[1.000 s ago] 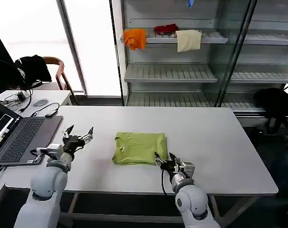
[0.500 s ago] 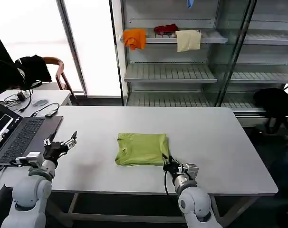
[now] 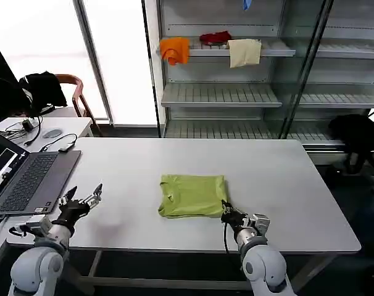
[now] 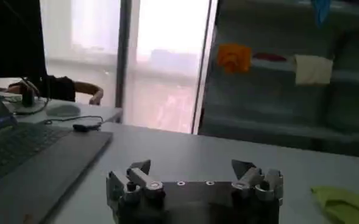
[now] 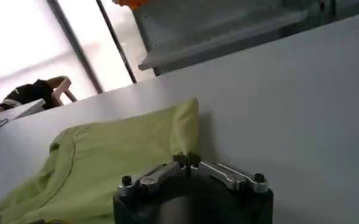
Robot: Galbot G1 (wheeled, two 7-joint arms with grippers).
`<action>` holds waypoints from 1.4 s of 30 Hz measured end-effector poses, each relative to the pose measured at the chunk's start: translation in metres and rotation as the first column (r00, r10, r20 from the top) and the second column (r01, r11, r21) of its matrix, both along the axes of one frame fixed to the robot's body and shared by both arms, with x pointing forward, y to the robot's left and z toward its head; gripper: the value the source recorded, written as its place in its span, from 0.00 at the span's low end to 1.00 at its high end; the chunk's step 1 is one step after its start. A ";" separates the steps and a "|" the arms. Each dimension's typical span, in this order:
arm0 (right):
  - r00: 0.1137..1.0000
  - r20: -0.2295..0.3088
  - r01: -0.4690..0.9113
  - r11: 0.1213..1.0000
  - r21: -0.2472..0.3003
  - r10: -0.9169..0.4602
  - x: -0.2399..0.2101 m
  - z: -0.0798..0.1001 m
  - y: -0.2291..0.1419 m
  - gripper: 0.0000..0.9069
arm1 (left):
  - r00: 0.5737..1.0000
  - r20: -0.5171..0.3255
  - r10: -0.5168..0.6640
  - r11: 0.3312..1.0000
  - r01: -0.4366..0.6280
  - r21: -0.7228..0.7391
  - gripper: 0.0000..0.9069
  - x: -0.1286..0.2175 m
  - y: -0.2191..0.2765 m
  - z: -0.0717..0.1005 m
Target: Fold and organize the clothes.
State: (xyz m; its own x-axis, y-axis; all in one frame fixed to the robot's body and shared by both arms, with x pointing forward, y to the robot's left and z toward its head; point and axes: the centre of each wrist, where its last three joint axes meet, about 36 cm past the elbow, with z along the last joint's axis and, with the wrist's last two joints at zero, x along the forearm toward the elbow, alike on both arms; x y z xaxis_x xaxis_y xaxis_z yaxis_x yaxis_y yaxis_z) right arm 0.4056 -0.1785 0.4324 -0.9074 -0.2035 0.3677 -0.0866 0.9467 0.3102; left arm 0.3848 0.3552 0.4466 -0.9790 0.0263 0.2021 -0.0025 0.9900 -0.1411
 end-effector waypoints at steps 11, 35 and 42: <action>1.000 0.019 -0.010 1.000 -0.026 0.011 -0.013 0.003 -0.010 1.00 | 0.997 -0.034 -0.069 0.997 0.068 -0.034 1.00 -0.021 -0.035 -0.013; 0.973 0.229 0.101 0.926 -0.364 -0.016 -0.057 0.023 -0.107 1.00 | 0.995 -0.031 -0.093 0.996 0.093 -0.011 1.00 -0.030 -0.052 -0.022; 0.969 0.243 0.143 0.903 -0.406 -0.044 -0.064 0.030 -0.130 1.00 | 0.998 -0.014 -0.069 0.998 0.069 0.011 1.00 -0.028 -0.051 -0.018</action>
State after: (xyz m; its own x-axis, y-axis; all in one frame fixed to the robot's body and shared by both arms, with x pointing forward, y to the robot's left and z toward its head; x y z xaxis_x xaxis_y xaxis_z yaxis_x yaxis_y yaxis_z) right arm 0.3411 -0.3084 0.4622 -0.9824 0.0139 0.1861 -0.0110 0.9912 -0.1322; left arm 0.3563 0.3047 0.4289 -0.9721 0.0915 0.2160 0.0643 0.9895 -0.1297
